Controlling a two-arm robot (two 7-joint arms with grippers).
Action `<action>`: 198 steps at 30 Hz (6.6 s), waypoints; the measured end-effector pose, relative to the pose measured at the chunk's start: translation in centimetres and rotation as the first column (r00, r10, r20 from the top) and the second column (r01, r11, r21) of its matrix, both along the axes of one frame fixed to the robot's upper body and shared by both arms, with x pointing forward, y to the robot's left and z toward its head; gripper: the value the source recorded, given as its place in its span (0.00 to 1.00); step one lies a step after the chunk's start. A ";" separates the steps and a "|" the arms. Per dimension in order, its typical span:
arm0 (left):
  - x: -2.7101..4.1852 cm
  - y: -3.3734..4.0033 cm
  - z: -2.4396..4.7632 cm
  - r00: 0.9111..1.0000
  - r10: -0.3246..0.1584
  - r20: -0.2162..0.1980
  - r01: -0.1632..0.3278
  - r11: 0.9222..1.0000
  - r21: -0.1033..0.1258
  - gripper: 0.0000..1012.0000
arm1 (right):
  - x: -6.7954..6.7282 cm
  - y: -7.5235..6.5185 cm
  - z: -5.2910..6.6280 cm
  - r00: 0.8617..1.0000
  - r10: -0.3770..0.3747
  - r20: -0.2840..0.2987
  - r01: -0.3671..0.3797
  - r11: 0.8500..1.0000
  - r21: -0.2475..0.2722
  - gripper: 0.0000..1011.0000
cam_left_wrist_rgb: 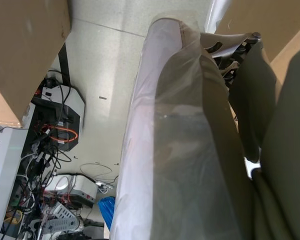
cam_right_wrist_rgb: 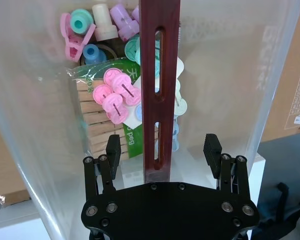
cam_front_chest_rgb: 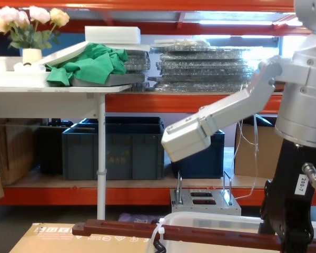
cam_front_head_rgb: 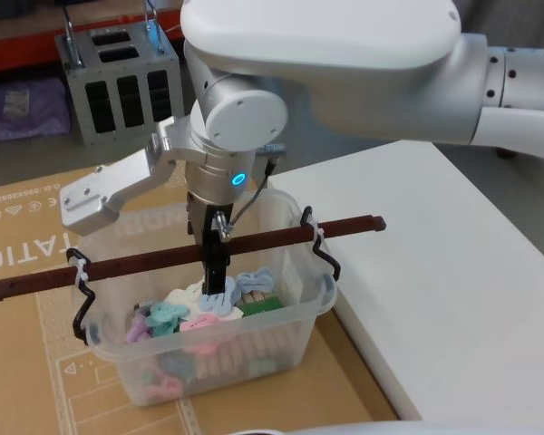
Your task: Use one hand to grasp the basket and place it at the designated location.
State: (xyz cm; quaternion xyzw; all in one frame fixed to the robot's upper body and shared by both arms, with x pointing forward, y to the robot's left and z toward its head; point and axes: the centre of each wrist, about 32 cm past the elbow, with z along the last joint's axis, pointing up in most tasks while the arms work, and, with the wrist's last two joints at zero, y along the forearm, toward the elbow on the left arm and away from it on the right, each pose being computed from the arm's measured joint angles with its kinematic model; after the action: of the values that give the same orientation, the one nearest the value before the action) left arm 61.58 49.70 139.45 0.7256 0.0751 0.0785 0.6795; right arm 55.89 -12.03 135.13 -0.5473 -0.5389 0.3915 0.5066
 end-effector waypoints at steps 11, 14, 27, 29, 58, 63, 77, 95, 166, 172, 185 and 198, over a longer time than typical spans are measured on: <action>0.00 0.00 0.00 1.000 0.000 0.000 0.000 1.000 0.000 0.00 | 0.4 0.0 -1.0 1.000 -0.019 -0.002 0.019 0.999 -0.028 0.99; 0.00 0.00 0.00 1.000 0.000 0.000 0.000 1.000 0.000 0.00 | 0.5 -0.1 -1.1 1.000 -0.024 -0.003 0.023 0.999 -0.033 0.99; 0.00 0.00 0.00 1.000 0.000 0.000 0.000 1.000 0.000 0.00 | 1.2 -0.8 -2.0 0.998 -0.063 -0.017 0.062 0.997 -0.054 0.99; 0.00 0.00 0.00 1.000 0.000 0.000 0.000 1.000 0.000 0.00 | 1.2 -0.8 -2.1 0.998 -0.067 -0.018 0.066 0.996 -0.057 0.97; 0.00 0.00 0.00 1.000 0.000 0.000 0.000 1.000 0.000 0.00 | 1.2 -1.6 -2.0 0.996 -0.086 -0.026 0.085 0.996 -0.036 0.29; 0.00 0.00 0.00 1.000 0.000 0.000 0.000 1.000 0.000 0.00 | 1.3 -1.6 -1.9 0.996 -0.088 -0.035 0.087 0.996 -0.027 0.26; 0.00 -0.01 0.00 1.000 0.000 0.000 0.000 1.000 0.000 0.00 | 1.5 -1.9 -0.9 0.993 -0.103 -0.063 0.105 0.994 0.021 0.06; 0.00 0.00 0.00 1.000 0.000 0.000 0.000 1.000 0.000 0.00 | 2.1 -3.4 1.5 0.986 -0.140 -0.096 0.149 0.983 0.103 0.00; 0.00 -0.01 0.00 1.000 0.000 0.000 0.000 1.000 0.000 0.00 | 5.8 -23.3 8.1 0.632 -0.741 -0.226 0.774 0.590 0.231 0.00; 0.00 -0.01 0.00 1.000 0.000 0.000 0.000 1.000 0.000 0.00 | 5.3 -26.5 7.5 0.526 -0.816 -0.241 0.849 0.487 0.206 0.00; 0.00 0.01 0.00 1.000 0.000 0.000 0.000 1.000 0.000 0.00 | 4.4 -29.8 6.7 0.407 -0.874 -0.266 0.912 0.368 0.183 0.00; 0.00 0.00 0.00 1.000 0.000 0.000 0.000 1.000 0.000 0.00 | 4.2 -30.3 6.4 0.380 -0.883 -0.276 0.923 0.343 0.175 0.00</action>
State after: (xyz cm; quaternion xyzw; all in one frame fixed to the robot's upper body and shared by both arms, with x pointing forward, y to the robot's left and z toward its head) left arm 61.58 49.70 139.45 0.7256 0.0751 0.0785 0.6795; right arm 60.11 -42.37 141.57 -0.6418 -0.1637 -0.0059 0.7491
